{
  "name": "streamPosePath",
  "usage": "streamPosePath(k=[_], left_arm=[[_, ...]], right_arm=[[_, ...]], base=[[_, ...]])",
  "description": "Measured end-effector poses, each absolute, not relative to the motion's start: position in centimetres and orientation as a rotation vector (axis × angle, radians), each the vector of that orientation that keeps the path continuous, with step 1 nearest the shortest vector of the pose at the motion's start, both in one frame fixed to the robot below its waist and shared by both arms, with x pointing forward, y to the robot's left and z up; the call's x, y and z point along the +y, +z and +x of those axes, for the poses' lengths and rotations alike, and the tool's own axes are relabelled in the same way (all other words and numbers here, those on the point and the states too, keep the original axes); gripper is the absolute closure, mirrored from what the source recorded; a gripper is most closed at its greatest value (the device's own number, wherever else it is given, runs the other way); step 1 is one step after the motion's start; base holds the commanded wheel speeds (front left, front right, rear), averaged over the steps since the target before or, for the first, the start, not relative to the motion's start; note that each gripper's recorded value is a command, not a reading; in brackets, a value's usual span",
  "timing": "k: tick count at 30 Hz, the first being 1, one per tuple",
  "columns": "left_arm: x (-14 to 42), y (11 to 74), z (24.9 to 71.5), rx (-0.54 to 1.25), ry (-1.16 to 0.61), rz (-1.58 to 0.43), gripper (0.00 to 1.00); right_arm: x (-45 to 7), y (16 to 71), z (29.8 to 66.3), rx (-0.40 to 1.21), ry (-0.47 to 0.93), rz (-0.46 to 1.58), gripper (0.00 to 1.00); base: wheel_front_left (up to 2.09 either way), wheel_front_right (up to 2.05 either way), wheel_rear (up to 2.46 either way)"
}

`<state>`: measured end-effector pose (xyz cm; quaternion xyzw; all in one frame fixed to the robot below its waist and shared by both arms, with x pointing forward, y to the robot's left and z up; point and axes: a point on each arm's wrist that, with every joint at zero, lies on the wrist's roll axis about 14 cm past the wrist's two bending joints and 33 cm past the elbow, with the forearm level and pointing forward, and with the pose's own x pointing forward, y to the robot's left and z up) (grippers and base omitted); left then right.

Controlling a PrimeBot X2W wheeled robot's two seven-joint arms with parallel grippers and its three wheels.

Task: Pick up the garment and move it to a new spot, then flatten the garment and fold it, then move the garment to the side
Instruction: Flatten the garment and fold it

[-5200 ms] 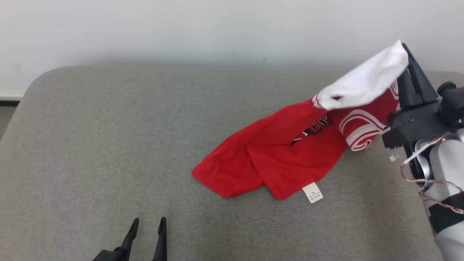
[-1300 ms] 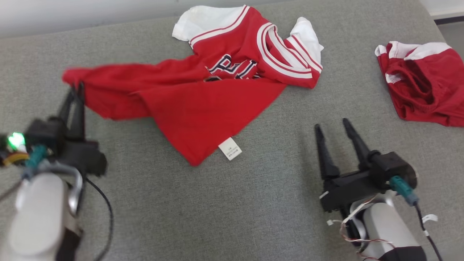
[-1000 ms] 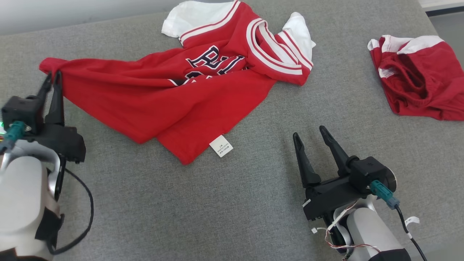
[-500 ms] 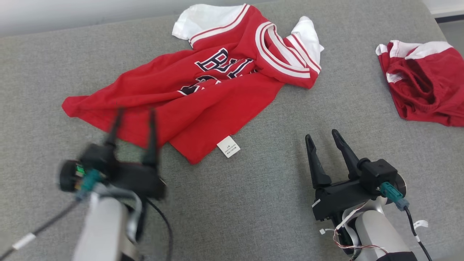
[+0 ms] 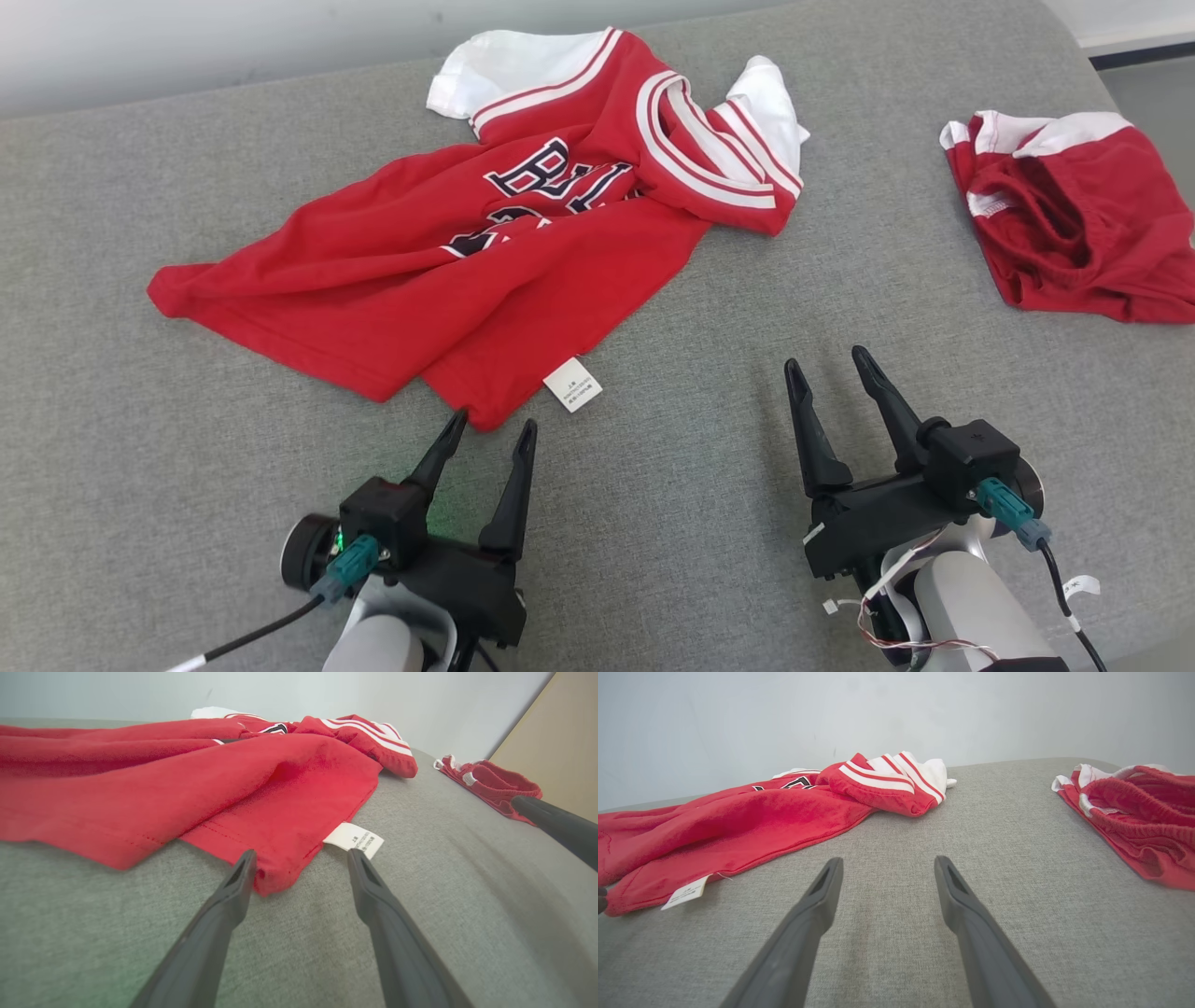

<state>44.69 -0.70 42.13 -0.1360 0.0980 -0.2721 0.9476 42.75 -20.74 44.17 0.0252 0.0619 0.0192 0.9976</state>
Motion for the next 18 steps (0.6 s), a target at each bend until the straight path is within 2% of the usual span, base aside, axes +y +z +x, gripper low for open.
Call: streamPosePath(k=[16,18], left_arm=[[-0.7,41.1,44.8,0.235,-0.534,-0.308,0.0],[-0.8,41.2,44.9,0.233,-0.535,-0.313,0.14]], right_arm=[[-21.5,44.3,42.2,0.126,0.021,0.042,0.0],[-21.6,44.3,42.2,0.126,0.019,0.041,0.0]], base=[[0.0,0.0,0.0],[0.0,0.0,0.0]])
